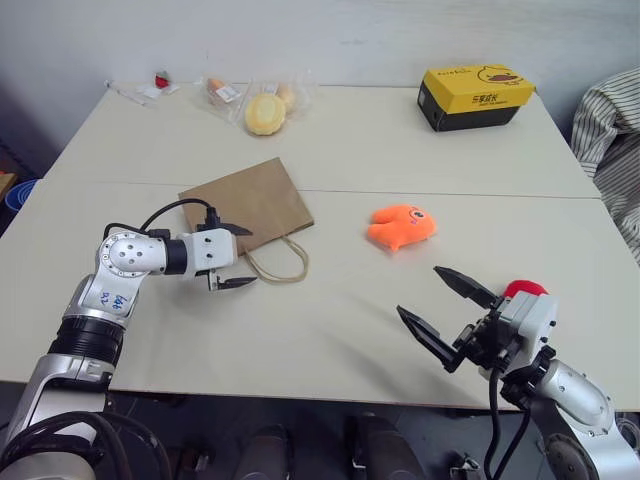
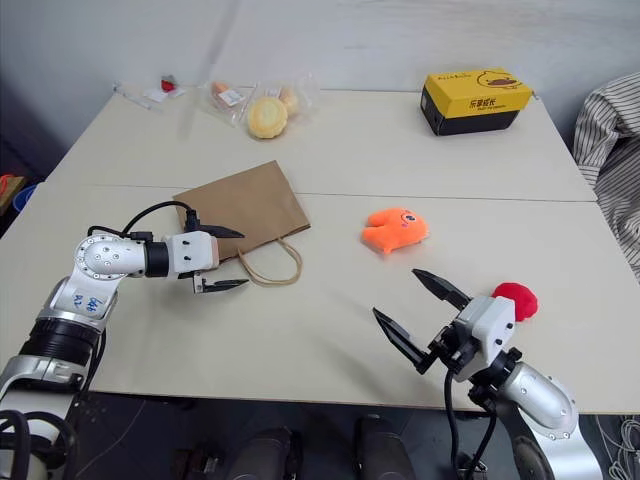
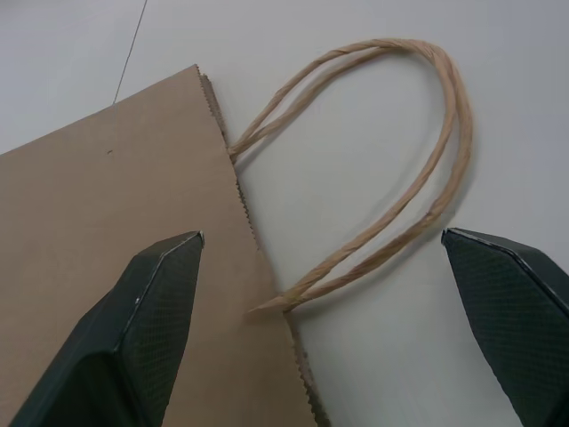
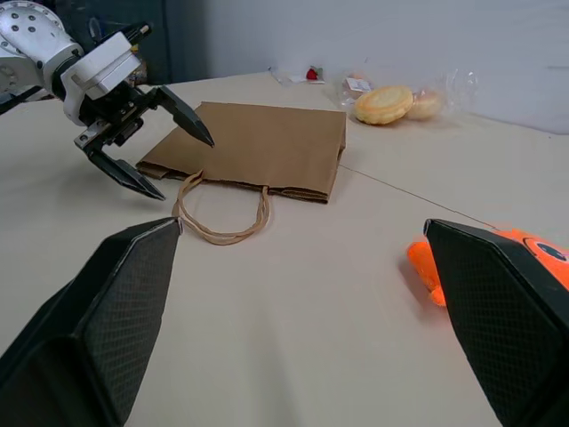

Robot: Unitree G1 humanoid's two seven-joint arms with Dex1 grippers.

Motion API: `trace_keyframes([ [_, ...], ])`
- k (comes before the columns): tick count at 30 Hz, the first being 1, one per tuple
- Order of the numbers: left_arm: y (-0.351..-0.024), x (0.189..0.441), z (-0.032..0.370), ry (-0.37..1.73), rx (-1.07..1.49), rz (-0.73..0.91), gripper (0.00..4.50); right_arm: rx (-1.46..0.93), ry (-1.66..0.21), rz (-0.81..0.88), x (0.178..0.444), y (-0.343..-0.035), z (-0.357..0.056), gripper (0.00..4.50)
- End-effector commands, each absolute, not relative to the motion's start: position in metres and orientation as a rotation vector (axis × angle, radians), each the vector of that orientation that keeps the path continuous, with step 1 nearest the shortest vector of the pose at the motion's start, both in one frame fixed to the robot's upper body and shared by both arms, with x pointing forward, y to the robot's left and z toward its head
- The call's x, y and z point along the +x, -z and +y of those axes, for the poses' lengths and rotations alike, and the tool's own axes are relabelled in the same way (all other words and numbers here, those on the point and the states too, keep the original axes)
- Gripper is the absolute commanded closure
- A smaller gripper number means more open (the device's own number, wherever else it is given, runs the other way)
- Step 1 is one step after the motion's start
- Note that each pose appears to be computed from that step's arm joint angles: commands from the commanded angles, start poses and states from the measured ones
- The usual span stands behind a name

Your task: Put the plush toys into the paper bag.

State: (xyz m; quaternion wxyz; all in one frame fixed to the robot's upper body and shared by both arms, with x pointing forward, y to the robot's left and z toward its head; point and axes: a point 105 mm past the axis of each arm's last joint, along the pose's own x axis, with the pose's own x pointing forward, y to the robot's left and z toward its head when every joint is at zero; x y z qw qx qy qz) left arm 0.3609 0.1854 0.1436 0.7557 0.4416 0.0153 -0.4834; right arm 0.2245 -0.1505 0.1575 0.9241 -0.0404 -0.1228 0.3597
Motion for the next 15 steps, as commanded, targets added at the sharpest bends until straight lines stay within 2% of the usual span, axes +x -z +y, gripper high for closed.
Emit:
trace_keyframes([
  [1, -0.162, 0.375, 0.186, 1.005, 0.989, -0.025, 0.00, -0.109, -0.722, -0.307, 0.217, -0.170, -0.151, 0.03],
  [6, -0.162, 0.382, 0.181, 1.008, 0.993, -0.040, 0.00, -0.121, -0.716, -0.290, 0.215, -0.167, -0.154, 0.03],
  [15, -0.154, 0.376, 0.171, 1.098, 0.969, -0.058, 0.00, -0.151, -0.720, -0.292, 0.217, -0.170, -0.154, 0.03],
])
